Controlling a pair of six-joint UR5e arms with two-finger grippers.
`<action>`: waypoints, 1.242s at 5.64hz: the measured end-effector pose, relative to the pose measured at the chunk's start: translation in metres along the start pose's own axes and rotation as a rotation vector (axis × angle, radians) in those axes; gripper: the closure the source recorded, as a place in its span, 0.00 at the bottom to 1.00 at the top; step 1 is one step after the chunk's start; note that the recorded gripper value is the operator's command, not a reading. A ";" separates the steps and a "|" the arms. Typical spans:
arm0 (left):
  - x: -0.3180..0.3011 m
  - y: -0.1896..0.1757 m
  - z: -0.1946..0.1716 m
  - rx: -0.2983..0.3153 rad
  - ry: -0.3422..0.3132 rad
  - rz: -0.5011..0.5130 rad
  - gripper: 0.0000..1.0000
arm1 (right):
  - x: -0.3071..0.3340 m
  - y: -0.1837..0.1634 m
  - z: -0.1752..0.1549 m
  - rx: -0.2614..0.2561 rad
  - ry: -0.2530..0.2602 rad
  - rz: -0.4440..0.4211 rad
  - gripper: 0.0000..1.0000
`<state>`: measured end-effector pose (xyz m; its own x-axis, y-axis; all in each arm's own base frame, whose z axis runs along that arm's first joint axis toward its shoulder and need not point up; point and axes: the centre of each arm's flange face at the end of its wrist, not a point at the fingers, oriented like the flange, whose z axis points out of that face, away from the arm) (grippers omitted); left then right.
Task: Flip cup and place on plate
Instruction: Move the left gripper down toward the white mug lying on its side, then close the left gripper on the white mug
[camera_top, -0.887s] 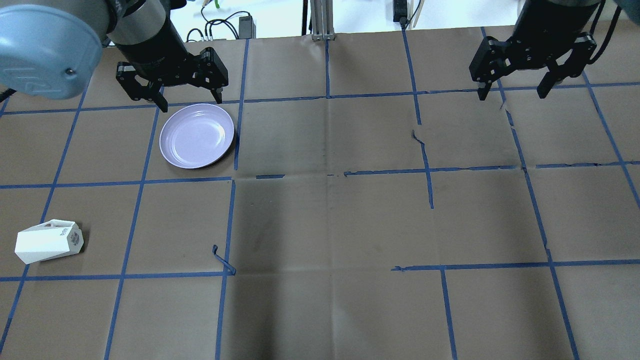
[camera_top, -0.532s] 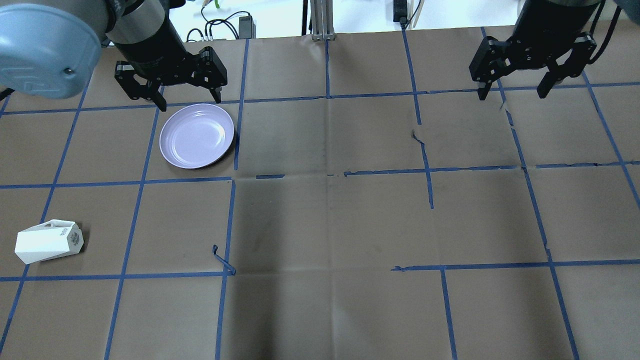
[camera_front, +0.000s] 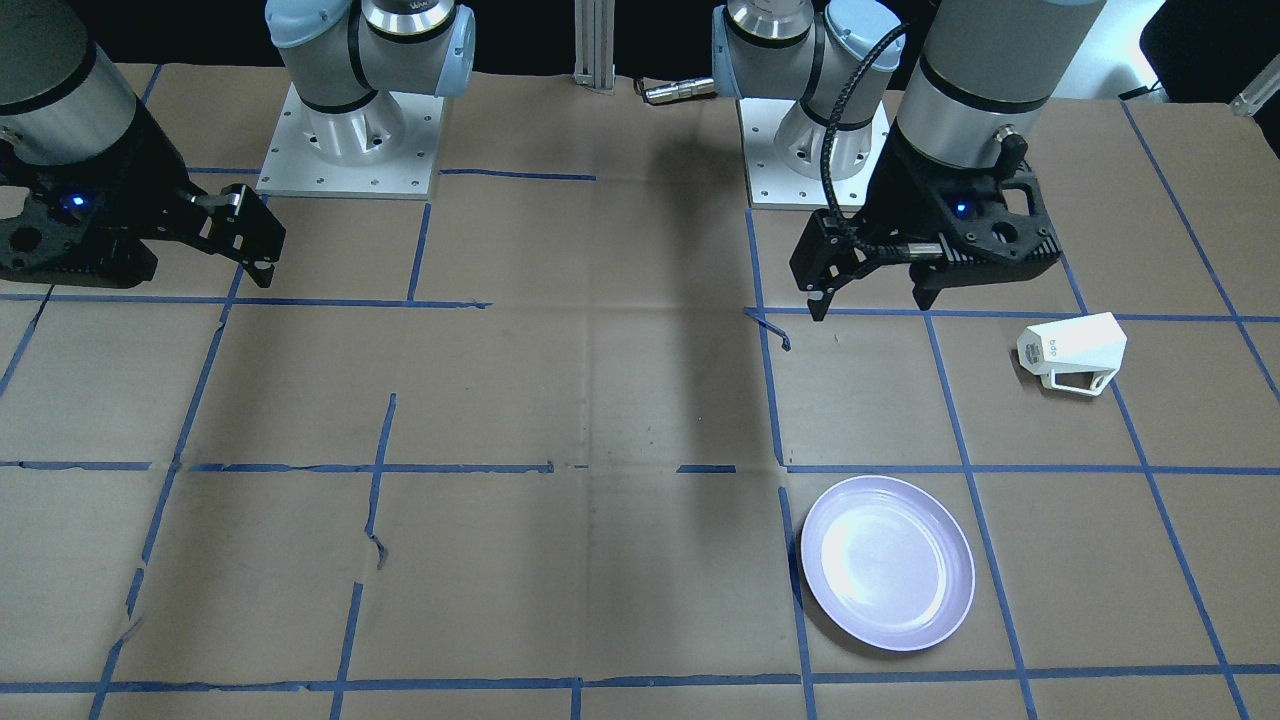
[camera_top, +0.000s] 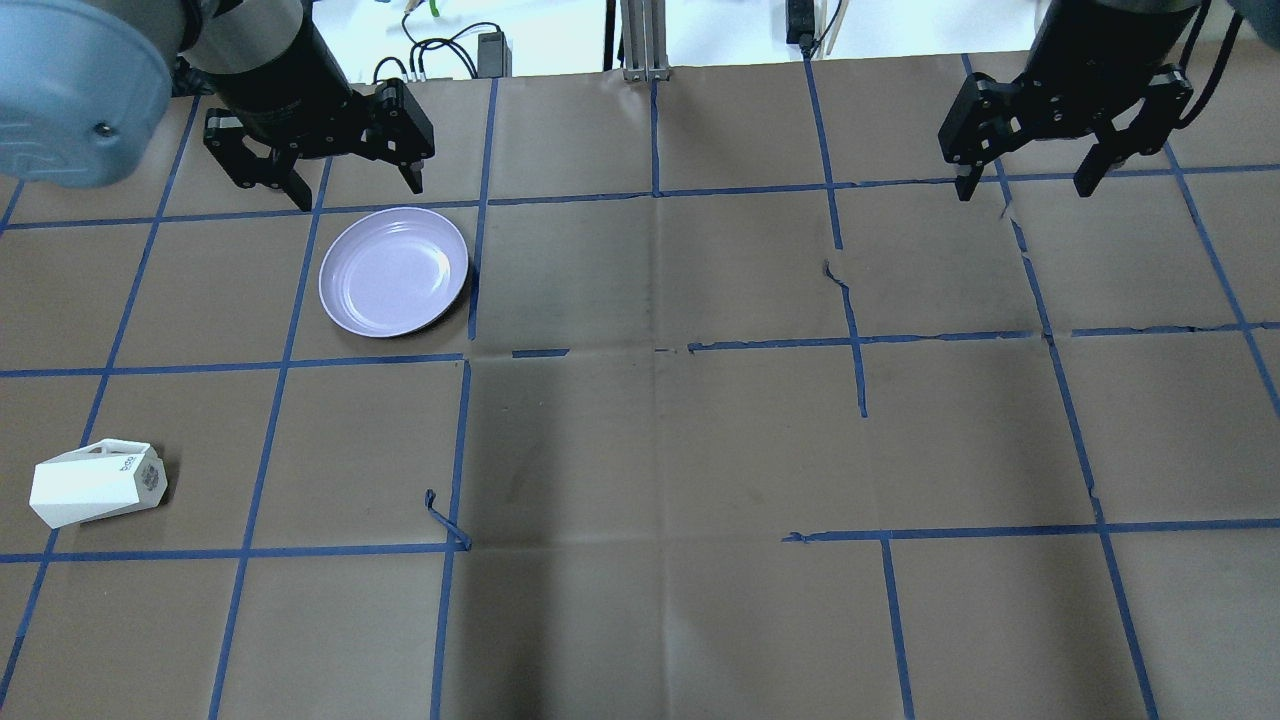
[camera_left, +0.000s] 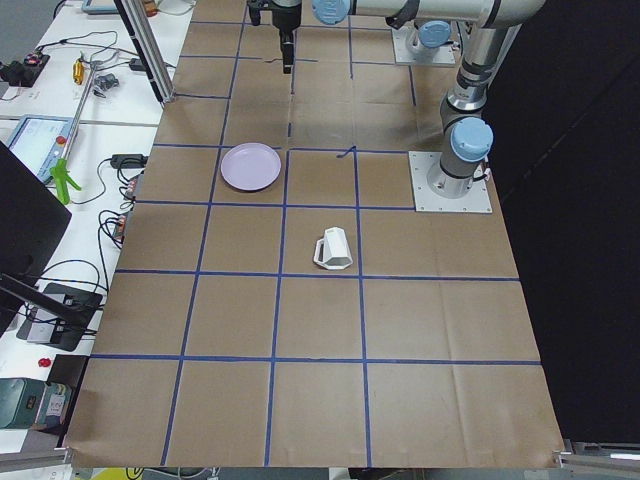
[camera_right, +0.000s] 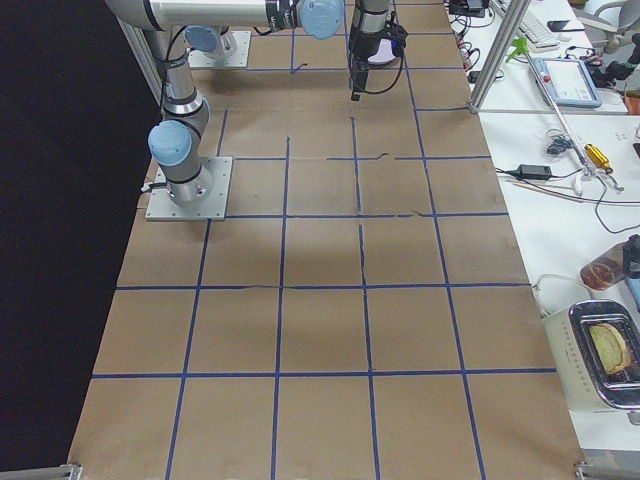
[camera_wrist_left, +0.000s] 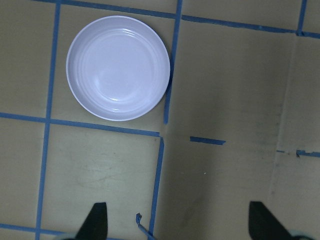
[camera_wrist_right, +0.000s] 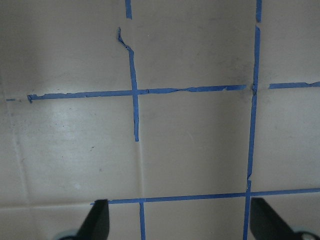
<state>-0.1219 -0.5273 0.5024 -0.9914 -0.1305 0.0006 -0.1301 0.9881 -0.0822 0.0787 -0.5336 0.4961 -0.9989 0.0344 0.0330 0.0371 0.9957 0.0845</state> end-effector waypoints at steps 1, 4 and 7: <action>-0.047 0.000 -0.008 -0.002 -0.008 0.012 0.01 | 0.000 0.000 0.000 0.000 0.000 0.000 0.00; -0.257 -0.001 -0.014 -0.036 -0.028 0.118 0.01 | 0.000 0.000 0.000 -0.001 0.000 0.000 0.00; -0.470 0.055 0.025 -0.092 0.029 0.192 0.01 | 0.000 0.000 0.000 0.000 0.000 0.000 0.00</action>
<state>0.3374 -0.4139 0.4728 -0.9978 0.0620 0.0223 0.0622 0.9980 0.0077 0.0787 -0.5336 0.4961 -0.9989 0.0344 0.0330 0.0371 0.9958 0.0842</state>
